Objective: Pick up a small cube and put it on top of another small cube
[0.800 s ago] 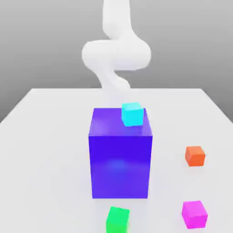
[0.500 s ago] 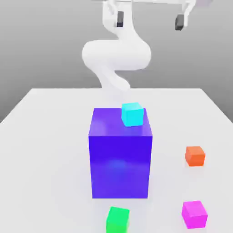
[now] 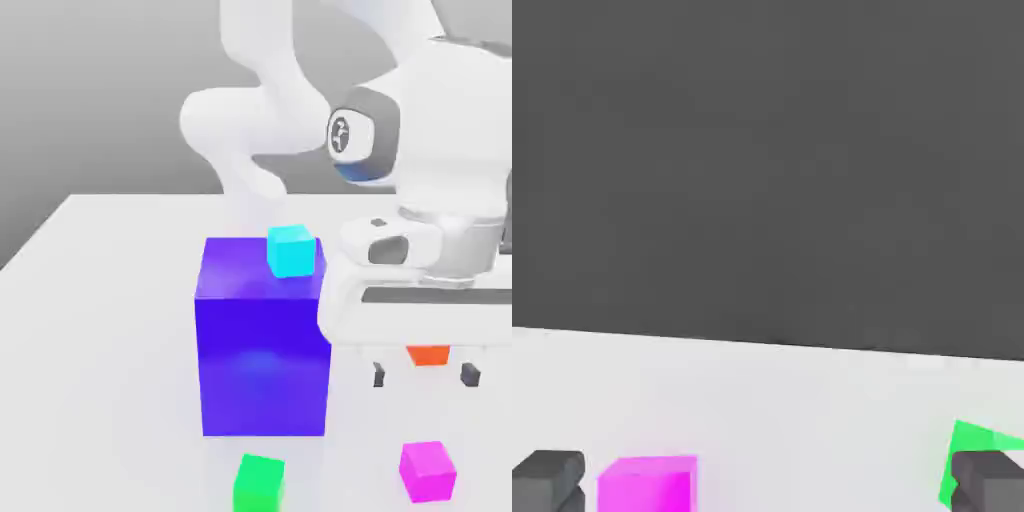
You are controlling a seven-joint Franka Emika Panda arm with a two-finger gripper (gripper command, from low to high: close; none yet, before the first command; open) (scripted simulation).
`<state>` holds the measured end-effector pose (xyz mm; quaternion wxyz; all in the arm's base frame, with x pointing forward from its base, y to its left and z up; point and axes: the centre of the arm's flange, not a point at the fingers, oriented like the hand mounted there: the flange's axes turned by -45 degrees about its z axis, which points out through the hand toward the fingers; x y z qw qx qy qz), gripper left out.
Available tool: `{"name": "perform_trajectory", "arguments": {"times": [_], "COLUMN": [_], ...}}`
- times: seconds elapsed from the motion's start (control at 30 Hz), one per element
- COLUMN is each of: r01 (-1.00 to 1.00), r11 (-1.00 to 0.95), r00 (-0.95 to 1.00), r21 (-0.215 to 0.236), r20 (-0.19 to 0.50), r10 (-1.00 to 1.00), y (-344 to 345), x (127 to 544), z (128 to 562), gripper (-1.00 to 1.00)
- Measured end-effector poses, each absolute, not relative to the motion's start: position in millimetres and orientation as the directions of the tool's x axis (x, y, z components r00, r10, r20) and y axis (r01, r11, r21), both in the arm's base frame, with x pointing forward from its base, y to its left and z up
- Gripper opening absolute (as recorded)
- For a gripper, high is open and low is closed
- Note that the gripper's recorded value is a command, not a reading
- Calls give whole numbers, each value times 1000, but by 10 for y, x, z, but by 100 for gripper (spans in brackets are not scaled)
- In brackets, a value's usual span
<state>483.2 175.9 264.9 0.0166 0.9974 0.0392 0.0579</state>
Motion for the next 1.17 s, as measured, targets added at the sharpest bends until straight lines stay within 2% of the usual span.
{"name": "perform_trajectory", "arguments": {"times": [0.13, 0.27, 0.3, 0.5, 0.67, 0.9, 1.03, 1.07, 1.17], "r01": [92, 93, 94, 95, 94, -193, -255, -257, -257], "r11": [-996, -996, -996, -995, -996, -981, -967, -966, -966], "r00": [996, 996, 996, 995, 996, 981, 967, 966, 966], "r21": [6, -1, -1, -1, -2, 4, 0, 0, 0], "r20": [19, 2, 1, 2, 1, 0, 1, 1, 1], "r10": [92, 93, 94, 95, 94, -193, -255, -257, -257], "y": [2002, 2051, 2051, 2052, 2054, 421, 67, 56, 56], "x": [4613, 4573, 4565, 4560, 4566, 4823, 4824, 4819, 4819], "z": [2004, 1447, 1336, 1281, 1784, 2297, 1915, 1830, 1830], "gripper": [0, 0, -100, -100, -100, -100, -100, 100, 100]}}
